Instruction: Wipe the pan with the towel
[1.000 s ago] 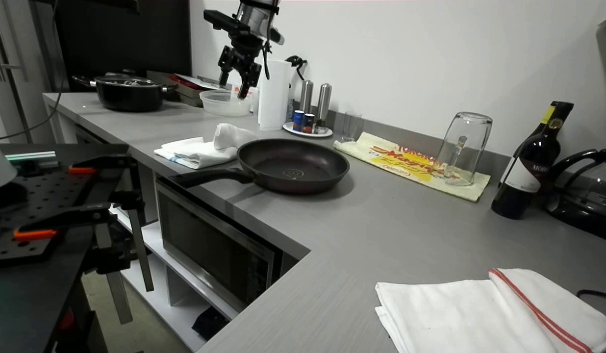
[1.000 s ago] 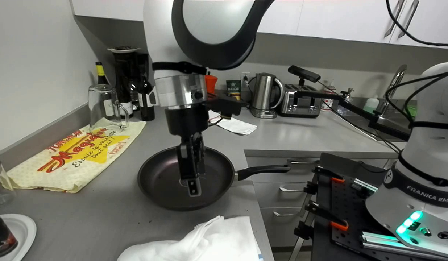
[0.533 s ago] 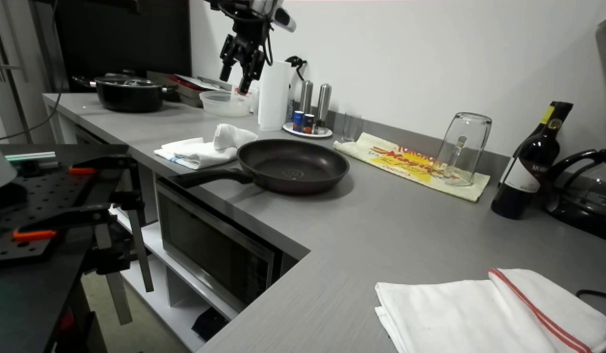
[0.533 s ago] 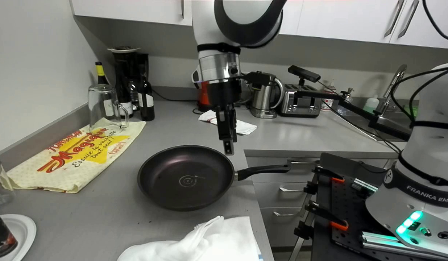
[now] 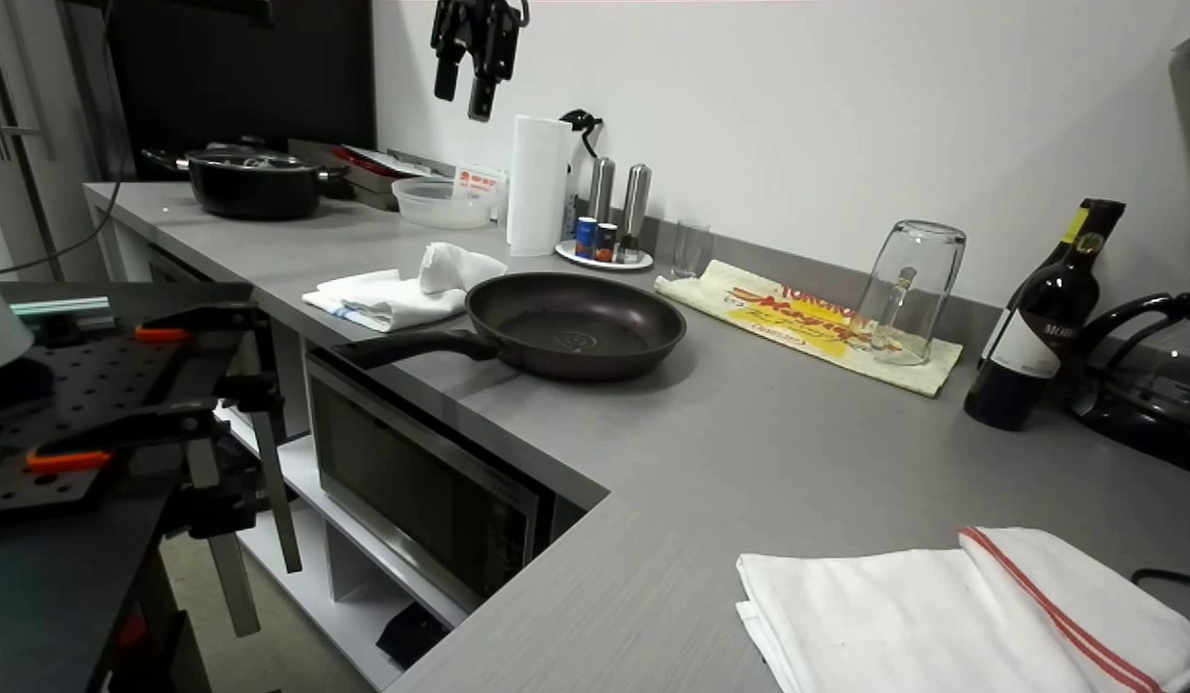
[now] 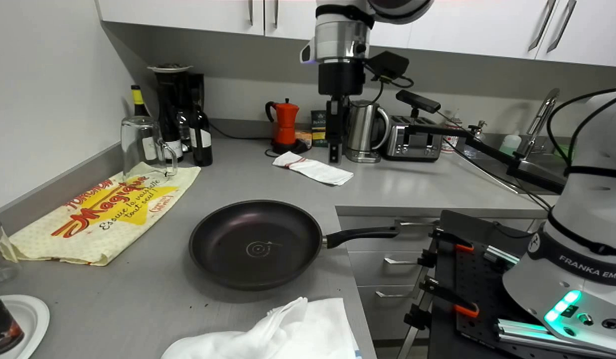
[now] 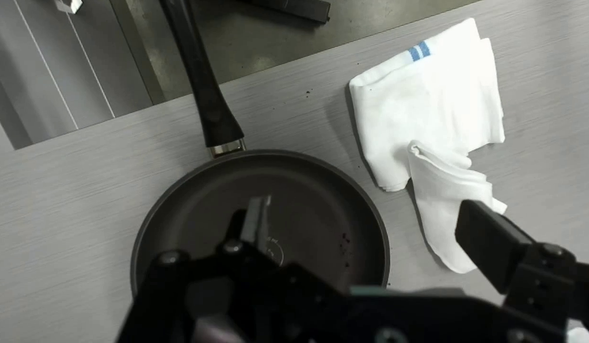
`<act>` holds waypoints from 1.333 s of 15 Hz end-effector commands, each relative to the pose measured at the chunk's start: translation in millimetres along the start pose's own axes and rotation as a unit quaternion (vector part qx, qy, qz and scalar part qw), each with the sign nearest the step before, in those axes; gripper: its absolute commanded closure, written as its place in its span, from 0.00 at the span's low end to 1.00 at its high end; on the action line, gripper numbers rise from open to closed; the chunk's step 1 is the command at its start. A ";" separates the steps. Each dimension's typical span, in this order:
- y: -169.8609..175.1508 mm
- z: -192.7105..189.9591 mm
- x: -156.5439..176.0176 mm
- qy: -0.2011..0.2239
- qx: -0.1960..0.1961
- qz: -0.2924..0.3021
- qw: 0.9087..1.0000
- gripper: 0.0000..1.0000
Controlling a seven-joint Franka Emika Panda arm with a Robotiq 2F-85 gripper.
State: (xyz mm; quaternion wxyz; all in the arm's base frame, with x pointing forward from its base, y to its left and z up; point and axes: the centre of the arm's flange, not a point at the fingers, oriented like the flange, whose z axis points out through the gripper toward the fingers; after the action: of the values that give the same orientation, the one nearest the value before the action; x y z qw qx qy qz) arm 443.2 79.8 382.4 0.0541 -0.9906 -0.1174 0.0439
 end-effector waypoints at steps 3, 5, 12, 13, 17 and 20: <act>-6.8 -38.4 -73.9 0.018 0.003 -0.027 0.999 0.00; -17.1 -44.3 -105.4 0.011 0.005 -0.040 0.999 0.00; -14.0 -34.7 -81.1 0.001 -0.002 -0.028 1.000 0.00; -13.6 -32.7 -80.0 -0.001 -0.001 -0.028 1.000 0.00; -13.3 -31.5 -78.4 -0.003 -0.001 -0.028 1.000 0.00; -13.3 -31.5 -78.3 -0.003 -0.001 -0.028 1.000 0.00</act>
State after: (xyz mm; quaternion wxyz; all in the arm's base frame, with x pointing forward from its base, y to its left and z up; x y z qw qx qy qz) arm 367.4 71.0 420.9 0.0543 -0.9869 -0.1450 0.0457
